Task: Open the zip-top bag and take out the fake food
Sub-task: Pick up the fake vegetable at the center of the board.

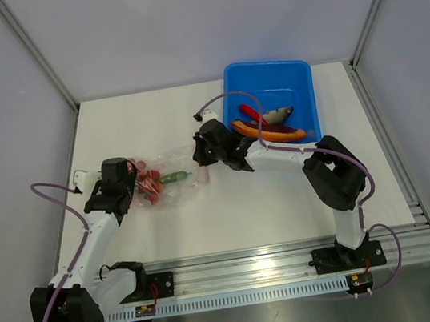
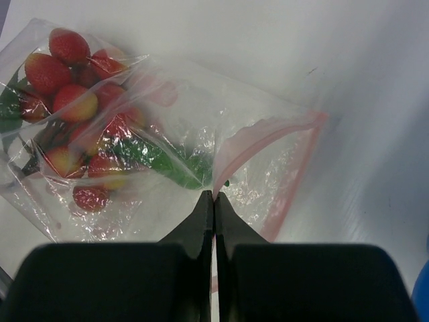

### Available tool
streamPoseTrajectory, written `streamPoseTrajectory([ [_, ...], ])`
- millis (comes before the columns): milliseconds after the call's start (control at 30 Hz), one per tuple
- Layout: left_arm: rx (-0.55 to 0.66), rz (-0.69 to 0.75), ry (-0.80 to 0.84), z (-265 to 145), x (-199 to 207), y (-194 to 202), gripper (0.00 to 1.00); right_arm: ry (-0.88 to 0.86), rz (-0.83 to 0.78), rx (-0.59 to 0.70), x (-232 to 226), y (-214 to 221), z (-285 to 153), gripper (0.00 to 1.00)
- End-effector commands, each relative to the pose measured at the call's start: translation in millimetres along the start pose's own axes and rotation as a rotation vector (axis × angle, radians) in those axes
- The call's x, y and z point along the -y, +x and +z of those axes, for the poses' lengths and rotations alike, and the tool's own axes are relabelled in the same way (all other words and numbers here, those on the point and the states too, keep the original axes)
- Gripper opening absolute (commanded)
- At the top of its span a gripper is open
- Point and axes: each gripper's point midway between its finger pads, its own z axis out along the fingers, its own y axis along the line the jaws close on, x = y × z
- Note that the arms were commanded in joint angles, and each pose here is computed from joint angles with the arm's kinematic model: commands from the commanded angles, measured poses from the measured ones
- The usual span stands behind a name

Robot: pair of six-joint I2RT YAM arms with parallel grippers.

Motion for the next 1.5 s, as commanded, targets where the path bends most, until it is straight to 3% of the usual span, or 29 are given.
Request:
streamPoseTrajectory([
  [0, 0.028, -0.069, 0.135, -9, 31, -13, 0.0, -0.016, -0.002, 0.1, -12, -36, -7, 0.0],
  [267, 0.084, -0.105, 0.265, -26, 46, -29, 0.0, -0.013, -0.004, 0.056, -10, -25, -6, 0.01],
  [400, 0.068, -0.096, 0.241, -23, 47, -26, 0.0, -0.037, -0.006, 0.044, -15, -24, -10, 0.04],
  [667, 0.078, -0.1, 0.169, -5, 30, -24, 0.0, -0.049, 0.006, 0.065, -14, -24, -22, 0.0],
  [767, 0.074, -0.102, 0.152, -1, 27, -23, 0.0, -0.068, -0.001, 0.054, -18, -24, -24, 0.1],
  [833, 0.073, -0.109, 0.138, 2, 23, -23, 0.0, -0.077, -0.005, 0.04, -20, -22, -26, 0.29],
  [1067, 0.049, -0.115, 0.105, 7, 13, -16, 0.0, -0.142, 0.013, 0.027, -28, -16, -46, 0.55],
  [1467, 0.061, -0.099, 0.05, 16, 2, -14, 0.0, -0.098, -0.014, -0.015, -15, 5, -53, 0.56],
])
